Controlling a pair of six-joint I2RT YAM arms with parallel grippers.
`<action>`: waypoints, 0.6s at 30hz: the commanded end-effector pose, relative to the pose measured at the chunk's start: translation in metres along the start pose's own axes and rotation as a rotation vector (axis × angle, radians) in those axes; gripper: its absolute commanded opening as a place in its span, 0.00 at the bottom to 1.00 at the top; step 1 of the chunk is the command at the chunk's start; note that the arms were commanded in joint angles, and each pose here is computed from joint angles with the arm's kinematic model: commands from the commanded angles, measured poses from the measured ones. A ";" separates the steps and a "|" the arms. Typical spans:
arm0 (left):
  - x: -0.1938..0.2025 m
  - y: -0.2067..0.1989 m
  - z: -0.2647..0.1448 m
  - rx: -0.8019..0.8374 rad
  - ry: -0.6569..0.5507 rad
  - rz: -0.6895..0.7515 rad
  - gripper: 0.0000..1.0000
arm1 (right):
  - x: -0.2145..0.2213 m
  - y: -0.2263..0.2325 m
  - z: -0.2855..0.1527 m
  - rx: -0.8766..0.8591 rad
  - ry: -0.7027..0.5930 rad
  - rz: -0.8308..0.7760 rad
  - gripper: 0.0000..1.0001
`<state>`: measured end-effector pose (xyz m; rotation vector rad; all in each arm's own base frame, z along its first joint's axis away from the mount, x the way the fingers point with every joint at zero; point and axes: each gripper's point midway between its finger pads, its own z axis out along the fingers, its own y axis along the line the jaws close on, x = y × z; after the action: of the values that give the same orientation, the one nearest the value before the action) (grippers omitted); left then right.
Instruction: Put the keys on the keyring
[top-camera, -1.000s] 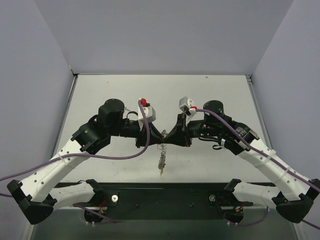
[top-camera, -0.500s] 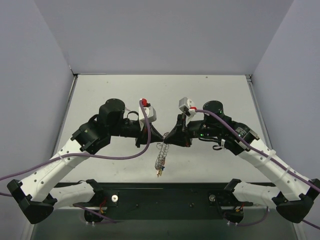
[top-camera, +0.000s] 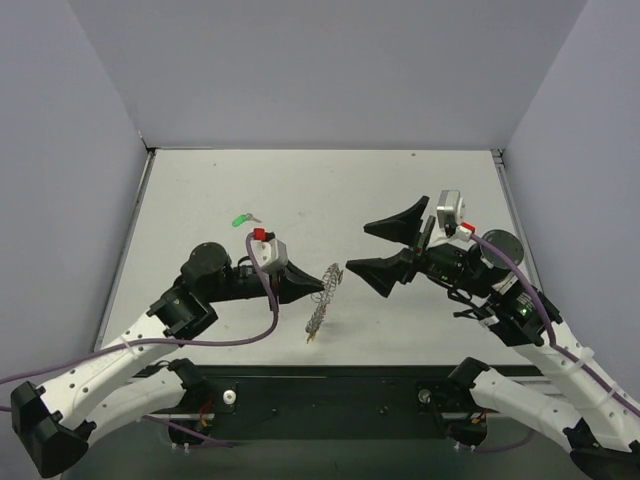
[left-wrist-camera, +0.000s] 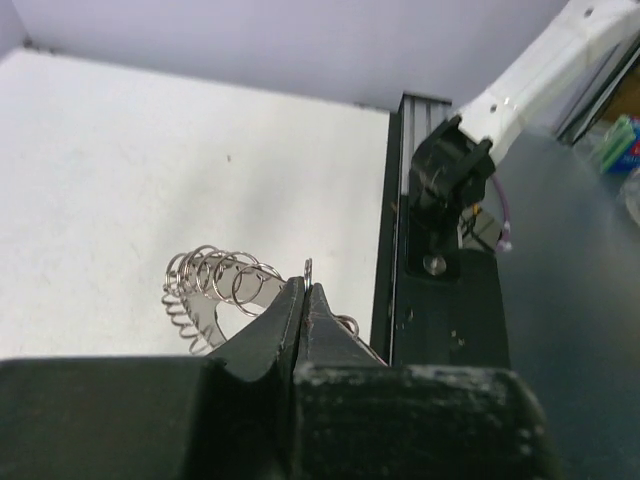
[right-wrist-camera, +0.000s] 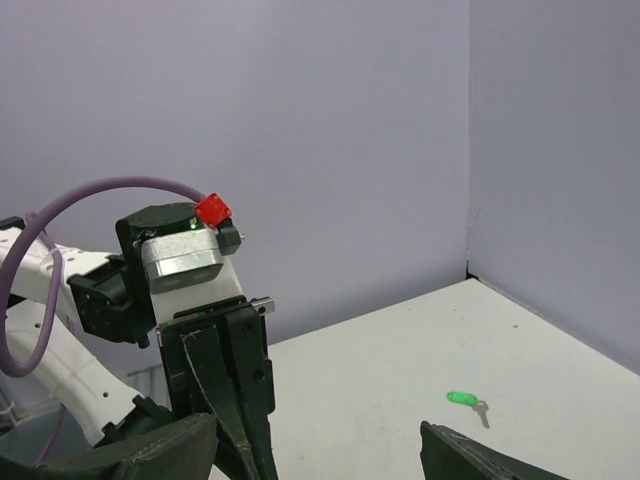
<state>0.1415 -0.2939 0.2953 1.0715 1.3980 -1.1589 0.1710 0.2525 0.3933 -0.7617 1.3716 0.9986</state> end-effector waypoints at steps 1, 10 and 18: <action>-0.082 -0.026 -0.009 0.094 -0.363 0.145 0.00 | -0.011 0.005 0.010 -0.050 -0.042 0.006 0.83; -0.093 -0.052 -0.026 0.218 -0.592 0.216 0.00 | -0.014 0.008 0.003 -0.080 -0.039 0.003 0.90; -0.108 -0.046 -0.034 0.171 -0.693 0.188 0.00 | -0.013 0.038 0.001 -0.266 -0.017 0.011 0.88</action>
<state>0.1109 -0.2890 0.3640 0.8982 0.8368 -1.3562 0.1628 0.2613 0.3844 -0.8385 1.3883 1.1001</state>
